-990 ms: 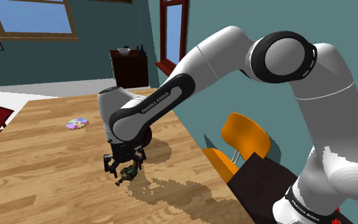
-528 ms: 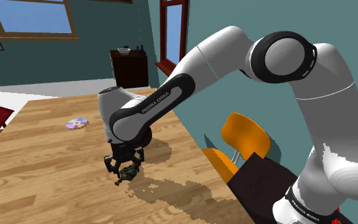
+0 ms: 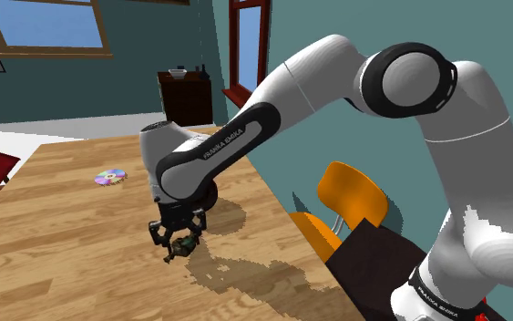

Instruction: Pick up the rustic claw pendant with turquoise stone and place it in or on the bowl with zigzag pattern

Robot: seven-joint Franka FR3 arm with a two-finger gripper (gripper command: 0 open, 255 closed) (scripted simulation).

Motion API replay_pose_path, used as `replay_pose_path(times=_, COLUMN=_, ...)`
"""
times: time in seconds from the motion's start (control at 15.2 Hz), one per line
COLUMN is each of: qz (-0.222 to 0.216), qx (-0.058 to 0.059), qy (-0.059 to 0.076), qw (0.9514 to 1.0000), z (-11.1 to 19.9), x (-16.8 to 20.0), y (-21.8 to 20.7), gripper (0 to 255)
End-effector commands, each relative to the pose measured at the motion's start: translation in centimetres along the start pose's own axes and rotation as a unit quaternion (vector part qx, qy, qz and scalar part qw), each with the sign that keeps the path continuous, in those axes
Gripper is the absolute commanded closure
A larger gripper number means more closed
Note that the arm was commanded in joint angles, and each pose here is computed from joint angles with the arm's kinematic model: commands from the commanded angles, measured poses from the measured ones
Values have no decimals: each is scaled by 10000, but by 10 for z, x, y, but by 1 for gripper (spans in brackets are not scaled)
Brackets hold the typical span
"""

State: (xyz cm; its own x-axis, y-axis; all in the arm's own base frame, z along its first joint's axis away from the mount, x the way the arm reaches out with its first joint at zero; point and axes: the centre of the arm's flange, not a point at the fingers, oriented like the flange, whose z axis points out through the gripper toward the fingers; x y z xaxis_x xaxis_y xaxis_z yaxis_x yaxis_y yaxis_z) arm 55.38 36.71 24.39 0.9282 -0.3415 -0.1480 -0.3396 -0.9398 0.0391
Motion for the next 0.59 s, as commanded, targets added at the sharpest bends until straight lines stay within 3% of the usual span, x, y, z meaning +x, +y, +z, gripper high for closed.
replay_pose_path(times=0.0, qz=0, qx=0, qy=0, qw=10000, z=-8, x=-2, y=0, gripper=255)
replay_pose_path(times=0.53, qz=0, qx=0, qy=0, qw=10000, z=-50, x=-8, y=2, gripper=255)
